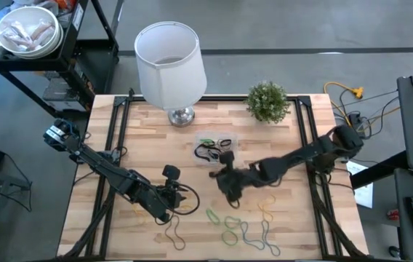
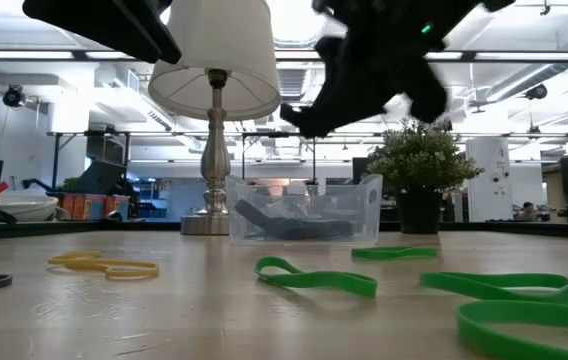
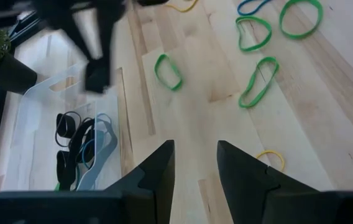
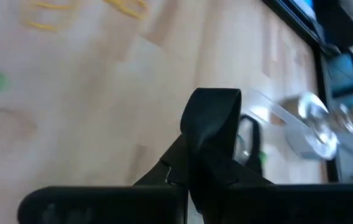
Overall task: Pick and place rubber bands into bin
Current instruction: Put the black rubber band into the transparent bin
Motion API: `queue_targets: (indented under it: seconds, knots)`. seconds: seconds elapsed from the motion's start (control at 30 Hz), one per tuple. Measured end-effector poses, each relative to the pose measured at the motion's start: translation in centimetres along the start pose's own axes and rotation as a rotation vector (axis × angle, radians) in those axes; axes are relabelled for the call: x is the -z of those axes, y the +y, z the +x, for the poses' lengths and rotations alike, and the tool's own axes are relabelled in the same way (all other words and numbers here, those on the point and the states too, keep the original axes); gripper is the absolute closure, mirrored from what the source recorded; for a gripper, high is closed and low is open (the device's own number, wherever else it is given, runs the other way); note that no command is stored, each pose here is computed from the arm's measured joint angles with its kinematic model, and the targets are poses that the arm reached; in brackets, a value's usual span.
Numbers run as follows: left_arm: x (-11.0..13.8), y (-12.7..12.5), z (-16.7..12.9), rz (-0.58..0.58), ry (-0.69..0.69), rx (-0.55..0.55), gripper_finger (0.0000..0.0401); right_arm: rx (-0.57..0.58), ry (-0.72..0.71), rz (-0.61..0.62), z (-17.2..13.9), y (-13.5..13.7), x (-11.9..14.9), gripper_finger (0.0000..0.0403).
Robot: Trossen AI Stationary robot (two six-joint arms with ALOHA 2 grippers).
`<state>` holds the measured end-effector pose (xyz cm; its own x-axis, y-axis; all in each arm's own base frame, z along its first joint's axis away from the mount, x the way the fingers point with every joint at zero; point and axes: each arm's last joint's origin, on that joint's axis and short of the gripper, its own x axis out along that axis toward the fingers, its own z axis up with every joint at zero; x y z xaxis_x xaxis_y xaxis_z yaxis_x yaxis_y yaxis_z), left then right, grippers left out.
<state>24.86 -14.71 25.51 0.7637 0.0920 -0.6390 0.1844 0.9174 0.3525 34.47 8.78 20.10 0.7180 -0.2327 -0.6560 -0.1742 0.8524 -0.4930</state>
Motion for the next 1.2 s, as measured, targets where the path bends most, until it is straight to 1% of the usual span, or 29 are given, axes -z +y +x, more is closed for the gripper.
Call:
queue_targets:
  seconds: [0.27,0.33,0.5,0.6,0.7,0.87,1.0,1.2]
  knots:
    - [0.0,0.0,0.0,0.000,0.001,0.002,0.0296,0.085,0.085,0.114,2.2,-5.2,2.2,0.0394]
    - [0.0,0.0,0.0,0.001,0.001,0.003,0.0296,0.062,0.089,0.151,2.6,-6.4,2.9,0.0394]
    - [0.0,0.0,0.0,0.001,0.001,0.003,0.0296,-0.072,0.060,0.291,3.5,-9.0,4.3,0.0394]
    - [0.0,0.0,0.0,0.001,0.001,0.003,0.0296,-0.080,0.063,0.359,3.8,-10.1,5.0,0.0394]
    - [0.0,0.0,0.0,0.001,0.001,0.003,0.0296,-0.069,0.080,0.397,3.9,-10.8,5.6,0.0394]
    - [0.0,0.0,0.0,0.001,0.001,0.003,0.0296,-0.078,0.125,0.404,3.9,-11.0,6.2,0.0383]
    - [0.1,0.0,0.0,0.002,0.002,0.003,0.0296,-0.082,0.128,0.407,3.9,-10.9,6.3,0.0352]
    - [0.1,0.0,0.0,0.002,0.003,0.002,0.0296,-0.083,0.130,0.402,4.0,-10.9,6.3,0.0289]
